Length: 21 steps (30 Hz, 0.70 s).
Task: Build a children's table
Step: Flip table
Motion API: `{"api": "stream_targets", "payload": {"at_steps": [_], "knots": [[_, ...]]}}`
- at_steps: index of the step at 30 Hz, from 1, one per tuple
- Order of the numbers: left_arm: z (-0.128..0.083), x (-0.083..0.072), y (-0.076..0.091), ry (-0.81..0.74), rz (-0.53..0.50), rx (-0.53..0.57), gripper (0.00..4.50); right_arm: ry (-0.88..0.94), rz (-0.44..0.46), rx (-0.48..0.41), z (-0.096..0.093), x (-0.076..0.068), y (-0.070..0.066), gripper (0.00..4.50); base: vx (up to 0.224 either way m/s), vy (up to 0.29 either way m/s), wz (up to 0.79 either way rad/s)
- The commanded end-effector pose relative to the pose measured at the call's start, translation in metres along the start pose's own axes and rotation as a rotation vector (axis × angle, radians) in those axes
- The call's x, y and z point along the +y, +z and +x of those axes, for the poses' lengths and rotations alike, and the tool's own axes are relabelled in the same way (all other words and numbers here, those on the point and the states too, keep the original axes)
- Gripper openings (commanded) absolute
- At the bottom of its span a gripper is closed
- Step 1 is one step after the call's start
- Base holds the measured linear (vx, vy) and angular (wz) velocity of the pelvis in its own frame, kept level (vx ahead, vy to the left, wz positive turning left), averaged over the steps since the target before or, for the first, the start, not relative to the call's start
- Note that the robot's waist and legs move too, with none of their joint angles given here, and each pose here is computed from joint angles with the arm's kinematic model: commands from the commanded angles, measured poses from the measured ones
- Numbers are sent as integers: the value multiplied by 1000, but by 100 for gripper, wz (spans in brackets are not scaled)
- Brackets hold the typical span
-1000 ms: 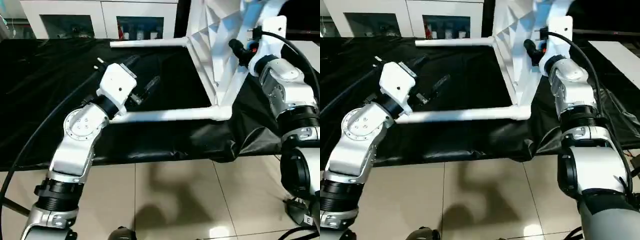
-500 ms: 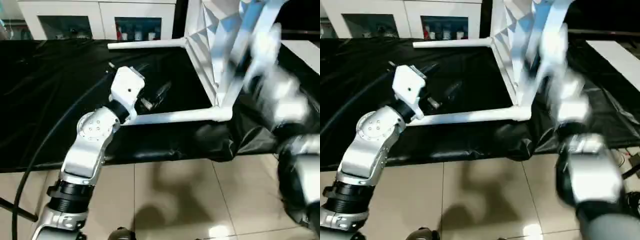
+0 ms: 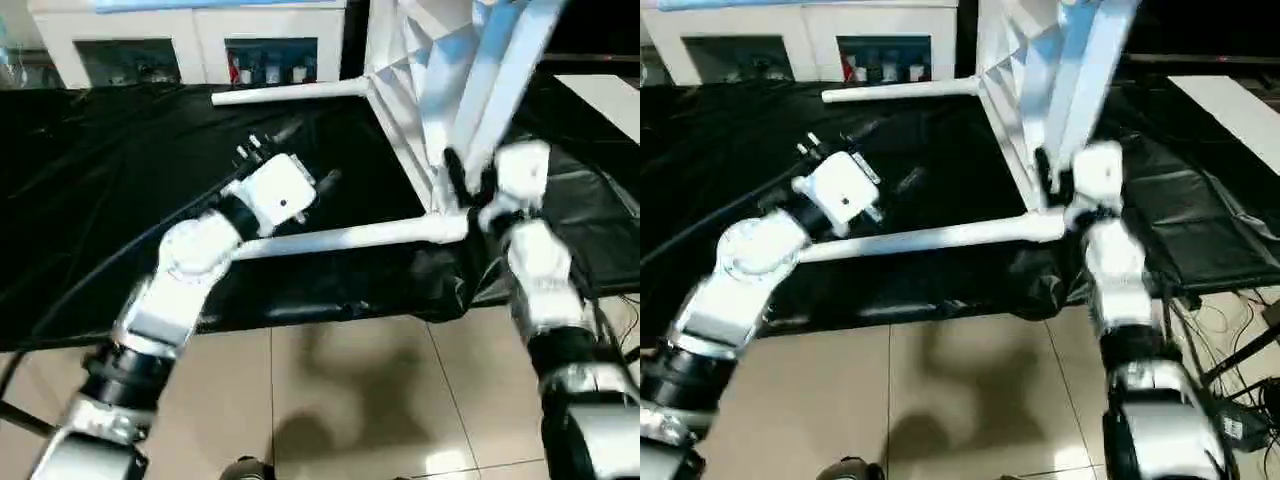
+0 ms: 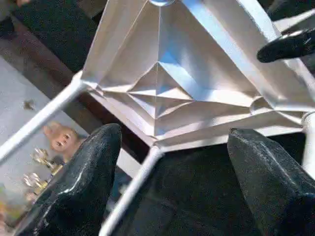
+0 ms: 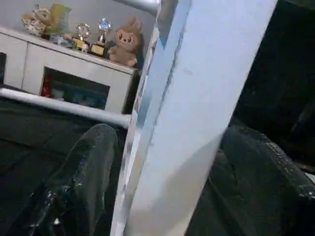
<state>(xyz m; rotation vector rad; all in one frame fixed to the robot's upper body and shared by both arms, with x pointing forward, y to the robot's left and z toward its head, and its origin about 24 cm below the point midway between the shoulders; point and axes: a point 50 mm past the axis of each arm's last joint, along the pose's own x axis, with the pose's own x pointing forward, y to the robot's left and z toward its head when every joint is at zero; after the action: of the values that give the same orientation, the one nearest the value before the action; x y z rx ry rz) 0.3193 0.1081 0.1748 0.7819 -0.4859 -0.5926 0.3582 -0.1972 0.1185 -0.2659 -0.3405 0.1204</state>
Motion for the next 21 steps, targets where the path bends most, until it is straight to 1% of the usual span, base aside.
{"api": "stream_targets", "payload": {"at_steps": [1,3,5,6,7,9,10,11,12,15,16,18,19,21], "knots": [[3,9,6,0,121,-42,386,49,-12,-67,-6,13,6,368,0,0,0],[3,11,9,4,221,-71,386,62,-72,-111,-15,18,8,368,0,0,0],[4,12,9,4,290,-79,386,65,-114,-145,-21,21,10,368,0,0,0],[6,19,15,48,344,-109,386,65,-116,-183,-25,24,16,368,0,0,0],[6,19,15,48,344,-109,386,65,-116,-183,-25,24,16,368,0,0,0],[7,26,20,98,385,-136,386,81,-117,-205,-26,28,20,368,0,0,0],[9,34,22,138,409,-130,386,122,-104,-208,-26,33,22,368,0,0,0],[10,47,22,195,444,-120,386,202,-85,-221,-26,44,27,368,0,0,0],[11,53,22,219,456,-113,386,240,-77,-228,-27,49,29,368,0,0,0],[12,69,26,289,515,-124,386,253,-96,-272,-27,54,36,368,0,0,0],[12,69,26,289,515,-124,386,253,-96,-272,-27,54,36,368,0,0,0],[15,84,31,337,581,-142,386,243,-103,-283,-27,58,39,368,0,0,0],[16,87,33,354,604,-149,386,238,-99,-285,-27,58,40,368,0,0,0],[17,91,35,370,613,-165,386,238,-93,-289,-26,60,41,368,0,0,0]]}}
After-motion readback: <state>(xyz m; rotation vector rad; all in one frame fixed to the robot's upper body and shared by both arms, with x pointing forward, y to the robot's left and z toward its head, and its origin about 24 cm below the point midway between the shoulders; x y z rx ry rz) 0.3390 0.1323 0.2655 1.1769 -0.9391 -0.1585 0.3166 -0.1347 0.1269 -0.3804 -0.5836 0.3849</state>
